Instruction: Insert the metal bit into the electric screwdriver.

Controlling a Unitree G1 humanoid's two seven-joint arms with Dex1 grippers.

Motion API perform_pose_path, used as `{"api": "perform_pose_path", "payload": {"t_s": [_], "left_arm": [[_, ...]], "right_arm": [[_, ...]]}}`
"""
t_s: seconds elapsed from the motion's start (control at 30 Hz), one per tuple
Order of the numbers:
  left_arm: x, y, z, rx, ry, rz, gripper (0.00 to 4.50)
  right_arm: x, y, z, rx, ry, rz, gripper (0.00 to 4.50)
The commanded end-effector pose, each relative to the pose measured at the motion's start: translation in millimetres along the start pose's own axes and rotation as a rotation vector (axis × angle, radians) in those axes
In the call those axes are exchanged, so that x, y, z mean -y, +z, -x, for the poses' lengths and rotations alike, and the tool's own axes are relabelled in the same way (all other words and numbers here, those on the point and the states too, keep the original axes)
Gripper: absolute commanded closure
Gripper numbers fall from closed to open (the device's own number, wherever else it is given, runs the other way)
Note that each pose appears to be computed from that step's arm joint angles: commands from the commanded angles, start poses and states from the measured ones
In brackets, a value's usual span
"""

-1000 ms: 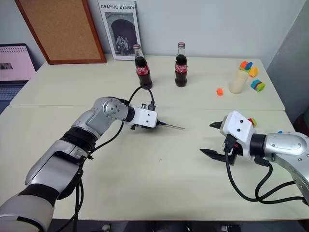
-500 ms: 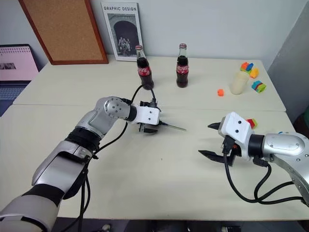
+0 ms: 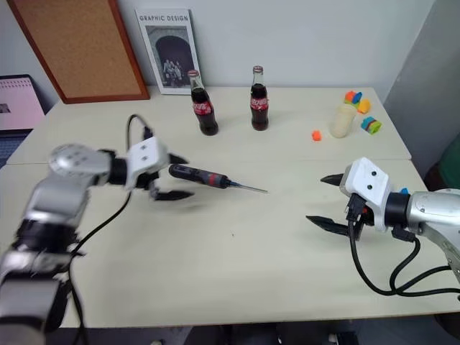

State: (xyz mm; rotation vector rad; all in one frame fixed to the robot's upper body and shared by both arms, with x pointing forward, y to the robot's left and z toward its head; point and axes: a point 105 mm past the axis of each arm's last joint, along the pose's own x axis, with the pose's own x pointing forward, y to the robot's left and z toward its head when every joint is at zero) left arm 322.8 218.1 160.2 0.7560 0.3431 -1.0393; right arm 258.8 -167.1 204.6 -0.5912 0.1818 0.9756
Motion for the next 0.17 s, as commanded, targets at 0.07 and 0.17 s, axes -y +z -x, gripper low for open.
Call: {"api": "perform_pose_path", "payload": {"t_s": [0.07,0.17], "left_arm": [[4.6,2.5,41.1,0.005,0.104,0.039,0.06],[8.6,-3.4,48.0,0.006,0.125,0.077,0.06]], "right_arm": [[9.5,8.9,13.2,0.015,-0.016,0.051,0.00],[12.1,7.4,14.3,0.009,-0.010,0.052,0.00]]}}
